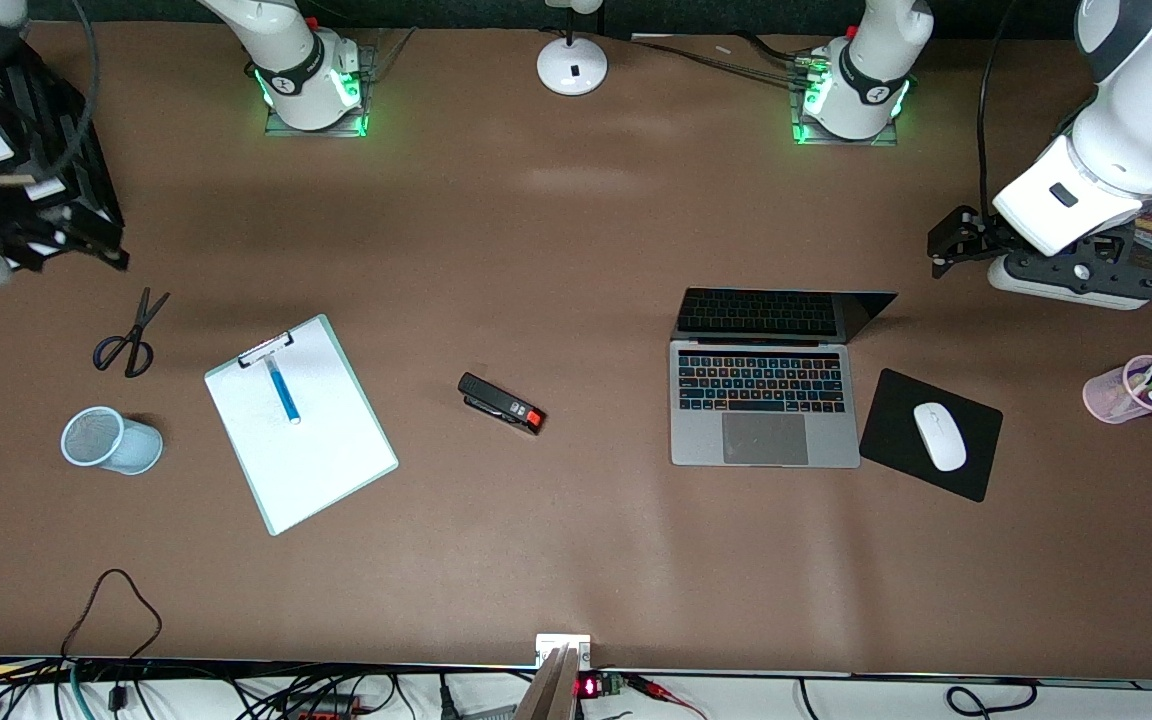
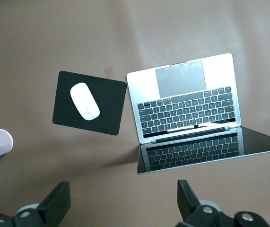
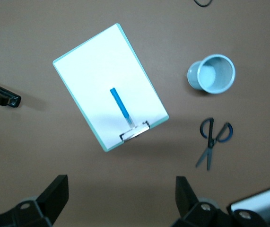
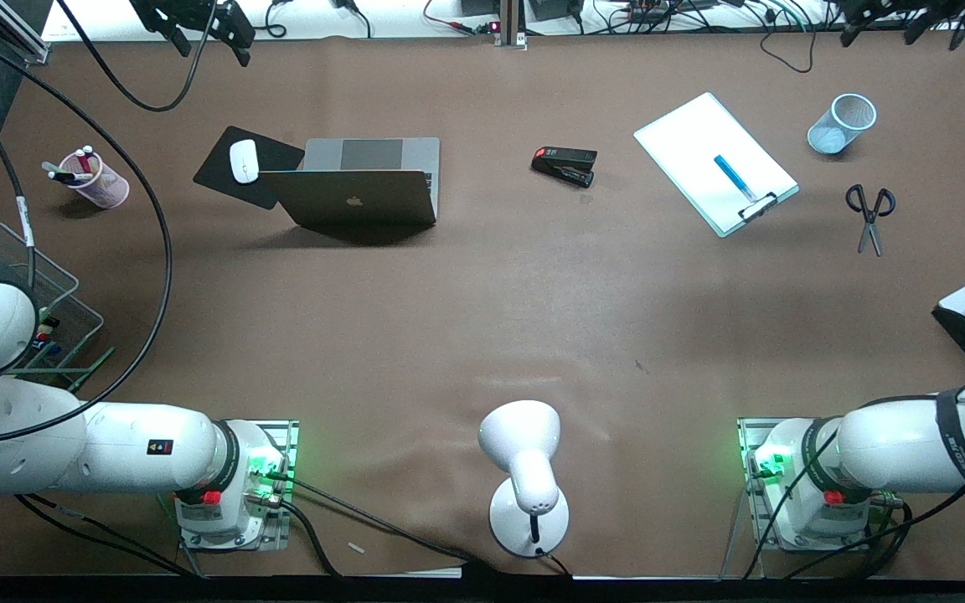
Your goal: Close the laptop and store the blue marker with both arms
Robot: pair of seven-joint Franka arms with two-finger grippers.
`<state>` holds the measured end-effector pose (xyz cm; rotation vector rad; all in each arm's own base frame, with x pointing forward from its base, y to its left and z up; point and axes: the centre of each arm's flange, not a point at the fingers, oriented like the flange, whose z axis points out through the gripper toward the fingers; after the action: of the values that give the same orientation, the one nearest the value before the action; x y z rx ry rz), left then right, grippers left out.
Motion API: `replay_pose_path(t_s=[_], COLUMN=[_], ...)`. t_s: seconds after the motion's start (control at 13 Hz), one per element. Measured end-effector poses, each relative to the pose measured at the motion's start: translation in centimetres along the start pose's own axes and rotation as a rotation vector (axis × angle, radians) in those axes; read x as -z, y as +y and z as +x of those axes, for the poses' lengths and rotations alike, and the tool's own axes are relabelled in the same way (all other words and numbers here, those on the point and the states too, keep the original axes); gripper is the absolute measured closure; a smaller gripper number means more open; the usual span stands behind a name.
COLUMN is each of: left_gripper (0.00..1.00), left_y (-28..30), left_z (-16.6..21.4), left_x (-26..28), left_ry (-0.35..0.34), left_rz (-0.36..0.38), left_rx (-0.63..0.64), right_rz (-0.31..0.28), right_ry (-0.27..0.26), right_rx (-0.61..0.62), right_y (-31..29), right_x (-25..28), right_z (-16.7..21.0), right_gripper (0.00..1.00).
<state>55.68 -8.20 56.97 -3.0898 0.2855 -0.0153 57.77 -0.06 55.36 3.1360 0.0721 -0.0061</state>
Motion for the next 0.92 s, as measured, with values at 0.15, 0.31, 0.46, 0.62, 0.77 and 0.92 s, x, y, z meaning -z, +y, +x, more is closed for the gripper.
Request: replay_pose_path(t_s=[0.15,0.31,0.46,0.62,0.77,0.92], left_gripper=[0.0,0.0,0.0,0.0,0.0,0.0], left_y=[0.0,0.0,0.1,0.2,0.8,2.5], left_z=[0.0,0.0,-0.2,-0.3,0.0,-0.1], left_x=[0.0,0.0,-0.3,-1.5,-2.7,-3.4], left_ry=[-0.001,-0.003,-0.024,-0.08,-0.128,-0.18], left_rz=[0.0,0.0,-0.001,-0.005,-0.009,-0.01], left_rx=[0.0,-0.001,-0.002,-0.005,-0.019,-0.055], right_rz=[-0.005,-0.006,-0.009,-0.011,-0.012,-0.011], right_ry=[-0.034,-0.076,-0.09,-0.095,-0.087,-0.096], right_rx=[0.02,0.104,0.17,0.222,0.311,0.379], right_y=[-0.2,-0.9,-1.9,-2.5,-2.7,-2.8], right_x=[-4.7,-9.8,-14.1,-17.9,-21.2,-24.2], right_z=[2.2,4.1,5.6,6.8,7.7,8.2], right_gripper=[0.0,0.0,0.0,0.0,0.07,0.3])
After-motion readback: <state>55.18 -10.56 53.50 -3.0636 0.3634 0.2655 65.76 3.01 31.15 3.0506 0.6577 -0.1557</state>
